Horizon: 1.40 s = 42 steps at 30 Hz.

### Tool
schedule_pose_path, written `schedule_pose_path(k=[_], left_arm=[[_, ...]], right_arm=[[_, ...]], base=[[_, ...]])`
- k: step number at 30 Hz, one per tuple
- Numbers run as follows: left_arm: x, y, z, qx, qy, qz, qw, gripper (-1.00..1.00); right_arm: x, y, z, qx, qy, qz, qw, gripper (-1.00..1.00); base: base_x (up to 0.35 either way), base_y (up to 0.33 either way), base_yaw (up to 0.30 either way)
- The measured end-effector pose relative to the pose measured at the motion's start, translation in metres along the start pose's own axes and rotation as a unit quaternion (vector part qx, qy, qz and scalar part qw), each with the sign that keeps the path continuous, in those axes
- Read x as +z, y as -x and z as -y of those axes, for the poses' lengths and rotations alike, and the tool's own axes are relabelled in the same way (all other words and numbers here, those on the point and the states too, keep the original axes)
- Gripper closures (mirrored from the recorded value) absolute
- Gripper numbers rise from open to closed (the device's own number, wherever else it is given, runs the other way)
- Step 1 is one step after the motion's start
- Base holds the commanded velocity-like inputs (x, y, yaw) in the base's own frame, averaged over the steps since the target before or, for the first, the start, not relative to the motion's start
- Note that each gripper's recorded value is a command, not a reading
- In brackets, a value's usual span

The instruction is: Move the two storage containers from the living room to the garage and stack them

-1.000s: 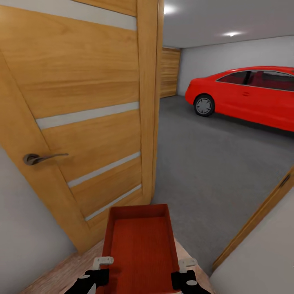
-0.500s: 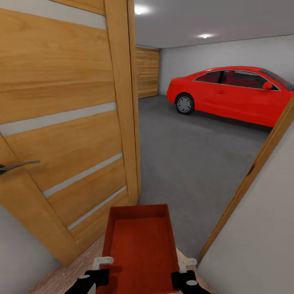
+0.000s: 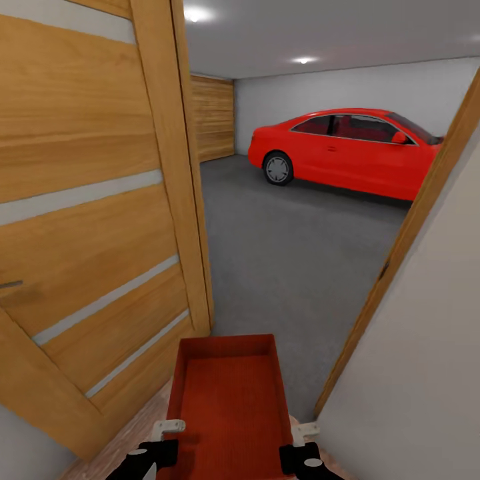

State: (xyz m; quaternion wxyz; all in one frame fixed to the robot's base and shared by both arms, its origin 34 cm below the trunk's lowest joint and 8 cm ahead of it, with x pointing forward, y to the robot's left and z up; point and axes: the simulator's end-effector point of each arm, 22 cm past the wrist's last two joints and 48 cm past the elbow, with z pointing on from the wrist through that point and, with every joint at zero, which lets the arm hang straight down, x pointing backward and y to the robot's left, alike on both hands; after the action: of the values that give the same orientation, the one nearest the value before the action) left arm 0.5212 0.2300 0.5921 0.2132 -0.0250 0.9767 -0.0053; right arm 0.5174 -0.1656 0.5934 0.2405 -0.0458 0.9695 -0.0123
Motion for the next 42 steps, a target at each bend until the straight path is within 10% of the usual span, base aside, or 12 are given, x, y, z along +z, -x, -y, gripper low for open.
schedule_pose_path(k=[42], left_arm=[[0.0002, 0.002, 0.0016, -0.001, 0.0, 0.004, 1.0, 1.0]], right_arm=[[0.0004, 0.0034, 0.0018, -0.002, 0.0, 0.004, 1.0, 1.0]], base=[[0.05, 0.088, -0.169]])
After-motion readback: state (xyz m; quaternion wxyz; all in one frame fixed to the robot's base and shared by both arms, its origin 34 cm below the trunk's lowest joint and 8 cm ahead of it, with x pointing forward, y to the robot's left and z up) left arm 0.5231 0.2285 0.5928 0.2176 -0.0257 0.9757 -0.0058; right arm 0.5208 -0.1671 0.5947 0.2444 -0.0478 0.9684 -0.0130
